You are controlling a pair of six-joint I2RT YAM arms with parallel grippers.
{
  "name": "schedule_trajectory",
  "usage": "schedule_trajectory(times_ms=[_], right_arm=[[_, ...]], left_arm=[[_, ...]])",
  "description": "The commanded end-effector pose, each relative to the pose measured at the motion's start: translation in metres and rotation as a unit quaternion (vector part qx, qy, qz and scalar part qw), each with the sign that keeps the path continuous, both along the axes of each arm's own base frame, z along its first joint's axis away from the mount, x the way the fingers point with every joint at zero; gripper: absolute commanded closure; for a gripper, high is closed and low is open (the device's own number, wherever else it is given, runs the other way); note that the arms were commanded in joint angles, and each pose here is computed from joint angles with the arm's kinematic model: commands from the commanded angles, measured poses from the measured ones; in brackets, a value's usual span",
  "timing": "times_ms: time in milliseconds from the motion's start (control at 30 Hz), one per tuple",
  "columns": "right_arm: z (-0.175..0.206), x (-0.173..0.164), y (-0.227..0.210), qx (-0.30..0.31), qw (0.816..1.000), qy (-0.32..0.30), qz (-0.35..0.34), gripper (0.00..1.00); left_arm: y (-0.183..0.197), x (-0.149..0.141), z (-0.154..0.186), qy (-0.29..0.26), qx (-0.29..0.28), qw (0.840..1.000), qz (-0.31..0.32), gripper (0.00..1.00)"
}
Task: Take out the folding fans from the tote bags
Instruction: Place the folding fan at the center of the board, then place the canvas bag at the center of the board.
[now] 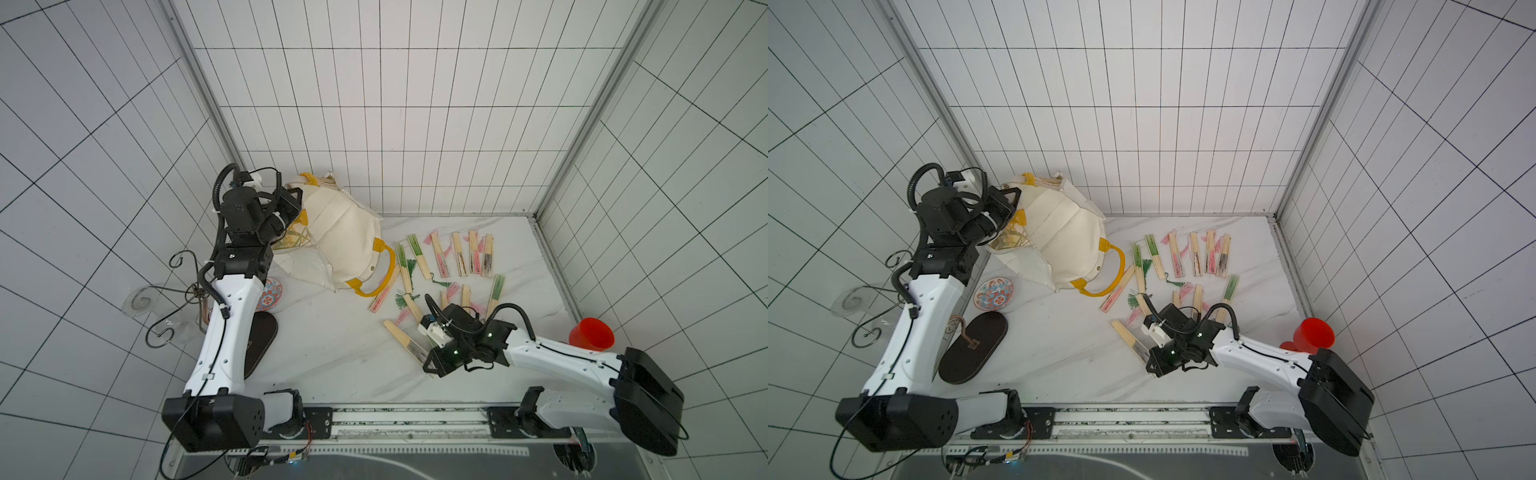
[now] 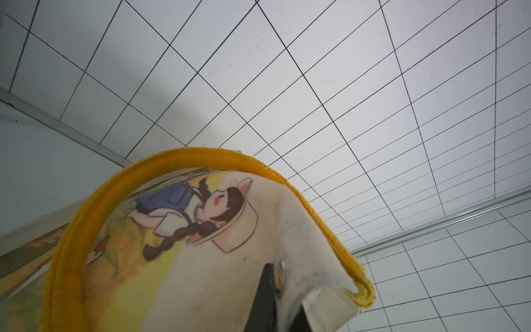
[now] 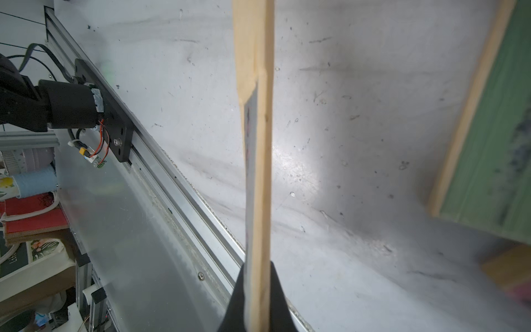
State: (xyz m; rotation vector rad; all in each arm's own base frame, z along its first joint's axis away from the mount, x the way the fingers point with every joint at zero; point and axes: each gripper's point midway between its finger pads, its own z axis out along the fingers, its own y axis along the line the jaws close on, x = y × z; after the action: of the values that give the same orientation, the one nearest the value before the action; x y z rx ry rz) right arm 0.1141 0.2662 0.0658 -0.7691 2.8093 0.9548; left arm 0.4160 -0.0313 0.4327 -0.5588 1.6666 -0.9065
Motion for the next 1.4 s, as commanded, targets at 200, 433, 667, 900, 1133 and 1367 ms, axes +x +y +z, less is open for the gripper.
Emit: schedule_trajectory(times_ms=[200,433,667,900,1133,1367], right_arm=[[-0.043,0.002,0.000,-0.037,0.999,0.025,-0.012,0.86],[-0.030,0.013,-0.013,-0.069,0.997,-0.004,-0.038,0.53],[0.043,0.078,-0.007,-0.006,0.987,-0.091,-0.130,0.48],[0.129,0.144,0.029,0.133,0.959,-0.169,-0.183,0.47],[0.170,0.181,0.077,0.219,0.940,-0.186,-0.183,0.49],[0.173,0.212,0.103,0.242,0.926,-0.200,-0.209,0.42]], left_arm=[[-0.002,0.000,0.027,-0.054,-0.043,0.998,-0.008,1.00],[-0.004,0.003,0.012,-0.046,-0.056,0.997,-0.014,1.00],[-0.005,0.006,0.001,-0.038,-0.063,0.997,-0.018,1.00],[-0.005,0.005,-0.004,-0.037,-0.070,0.997,-0.018,1.00],[-0.004,0.005,-0.006,-0.038,-0.075,0.996,-0.014,1.00],[-0.005,0.005,-0.009,-0.038,-0.082,0.996,-0.015,1.00]])
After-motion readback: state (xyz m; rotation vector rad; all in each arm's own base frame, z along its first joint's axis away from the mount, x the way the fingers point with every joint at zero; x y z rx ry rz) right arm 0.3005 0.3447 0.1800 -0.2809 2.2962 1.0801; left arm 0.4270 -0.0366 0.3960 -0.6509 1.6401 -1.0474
